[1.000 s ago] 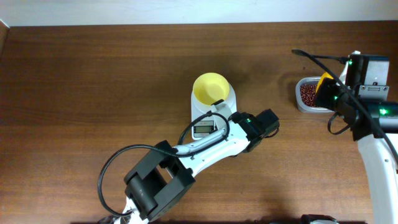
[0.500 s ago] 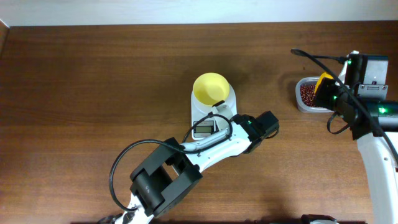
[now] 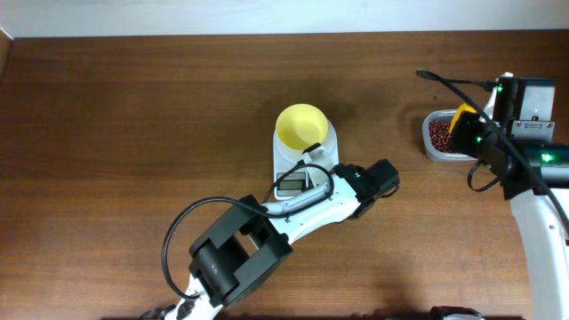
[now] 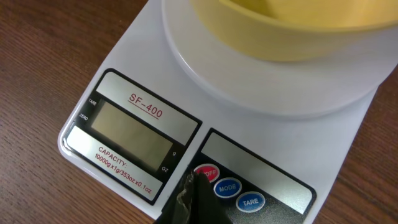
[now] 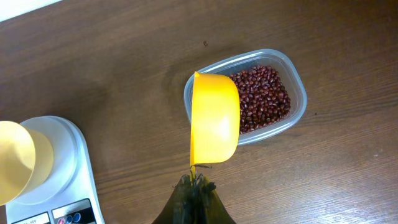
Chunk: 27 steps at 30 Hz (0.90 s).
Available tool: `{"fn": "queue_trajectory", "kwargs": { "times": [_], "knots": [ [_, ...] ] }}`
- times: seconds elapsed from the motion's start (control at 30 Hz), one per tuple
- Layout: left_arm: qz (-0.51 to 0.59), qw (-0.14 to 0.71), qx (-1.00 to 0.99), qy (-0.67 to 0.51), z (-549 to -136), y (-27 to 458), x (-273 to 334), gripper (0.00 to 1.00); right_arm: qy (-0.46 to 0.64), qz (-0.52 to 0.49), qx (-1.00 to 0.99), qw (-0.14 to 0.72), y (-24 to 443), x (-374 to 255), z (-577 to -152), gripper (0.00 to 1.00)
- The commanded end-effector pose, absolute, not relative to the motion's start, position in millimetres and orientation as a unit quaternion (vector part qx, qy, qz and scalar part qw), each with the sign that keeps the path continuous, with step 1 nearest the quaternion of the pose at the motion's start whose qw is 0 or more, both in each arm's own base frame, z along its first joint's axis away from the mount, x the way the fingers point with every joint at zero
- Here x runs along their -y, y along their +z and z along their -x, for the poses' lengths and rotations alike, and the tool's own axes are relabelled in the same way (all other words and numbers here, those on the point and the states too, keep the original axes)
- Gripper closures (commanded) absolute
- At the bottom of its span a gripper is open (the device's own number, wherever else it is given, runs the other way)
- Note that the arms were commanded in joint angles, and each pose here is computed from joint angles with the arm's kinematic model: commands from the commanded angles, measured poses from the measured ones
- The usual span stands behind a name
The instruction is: Scoop item into bowl and weigh 50g on scale
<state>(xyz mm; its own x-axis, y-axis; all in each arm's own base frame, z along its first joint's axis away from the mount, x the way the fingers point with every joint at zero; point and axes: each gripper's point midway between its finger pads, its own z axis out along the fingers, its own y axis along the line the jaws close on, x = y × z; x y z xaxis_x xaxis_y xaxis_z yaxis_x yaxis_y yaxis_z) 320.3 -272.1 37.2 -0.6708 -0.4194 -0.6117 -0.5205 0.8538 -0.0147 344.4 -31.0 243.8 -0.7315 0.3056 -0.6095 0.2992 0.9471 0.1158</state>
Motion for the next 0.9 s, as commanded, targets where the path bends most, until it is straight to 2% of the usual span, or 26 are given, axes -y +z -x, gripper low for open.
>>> {"fn": "queue_trajectory", "kwargs": {
  "times": [0.0, 0.87],
  "knots": [
    [0.263, 0.322, -0.905, 0.094, -322, 30, 266, 1.0, 0.007, -0.165, -0.927, 0.337, 251, 33, -347, 0.96],
    [0.26, 0.342, -0.897, 0.105, -329, 22, 265, 1.0, 0.007, -0.165, -0.931, 0.327, 247, 32, -345, 0.96]
  ]
}}
